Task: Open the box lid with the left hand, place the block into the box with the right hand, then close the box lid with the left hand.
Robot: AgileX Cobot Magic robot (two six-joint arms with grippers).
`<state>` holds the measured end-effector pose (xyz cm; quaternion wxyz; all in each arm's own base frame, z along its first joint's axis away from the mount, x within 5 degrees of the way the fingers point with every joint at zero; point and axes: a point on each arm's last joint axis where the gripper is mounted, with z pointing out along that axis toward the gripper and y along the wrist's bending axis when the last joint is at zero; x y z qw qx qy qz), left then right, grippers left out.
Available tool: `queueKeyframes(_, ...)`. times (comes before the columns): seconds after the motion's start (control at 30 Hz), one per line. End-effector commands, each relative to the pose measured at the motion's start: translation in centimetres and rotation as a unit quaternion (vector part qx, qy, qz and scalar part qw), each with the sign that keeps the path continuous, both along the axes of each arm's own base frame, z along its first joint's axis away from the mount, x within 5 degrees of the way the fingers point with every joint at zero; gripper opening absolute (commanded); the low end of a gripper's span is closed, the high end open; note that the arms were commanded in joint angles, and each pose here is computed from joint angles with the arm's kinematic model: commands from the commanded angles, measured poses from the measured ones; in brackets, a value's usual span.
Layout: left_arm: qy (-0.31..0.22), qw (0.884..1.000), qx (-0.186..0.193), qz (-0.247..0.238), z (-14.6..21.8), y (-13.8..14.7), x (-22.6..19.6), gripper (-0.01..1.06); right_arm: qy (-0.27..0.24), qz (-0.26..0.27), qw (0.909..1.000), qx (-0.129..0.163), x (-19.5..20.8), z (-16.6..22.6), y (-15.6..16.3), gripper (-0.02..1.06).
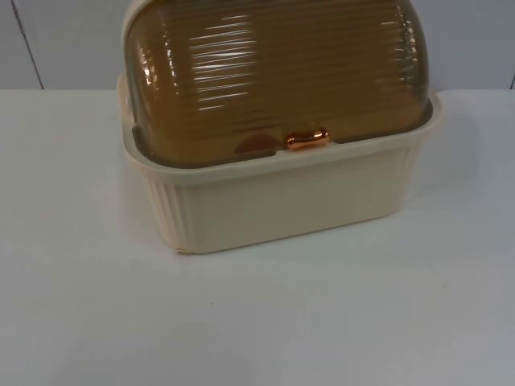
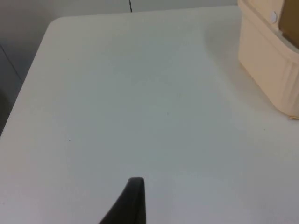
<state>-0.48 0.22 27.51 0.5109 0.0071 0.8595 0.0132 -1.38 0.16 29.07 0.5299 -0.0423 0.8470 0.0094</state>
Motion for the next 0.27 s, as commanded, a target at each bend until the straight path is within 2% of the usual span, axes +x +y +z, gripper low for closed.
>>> queueKeyframes(0.0,-0.001,1.000,0.001,0.003,-0.1,0.0,0.0,1.05,-0.007,0.002,1.0000,0.000,0.1,0.0,0.0,1.04)
queueKeyframes(0.17,-0.001,1.000,0.001,0.003,-0.1,0.0,0.0,1.05,-0.007,0.001,0.9999,0.008,0.1,0.0,0.1,1.04)
queueKeyframes(0.23,-0.001,1.000,0.001,0.003,-0.1,0.0,0.0,1.05,0.020,0.000,0.9998,0.003,0.5,-1.1,0.0,1.04)
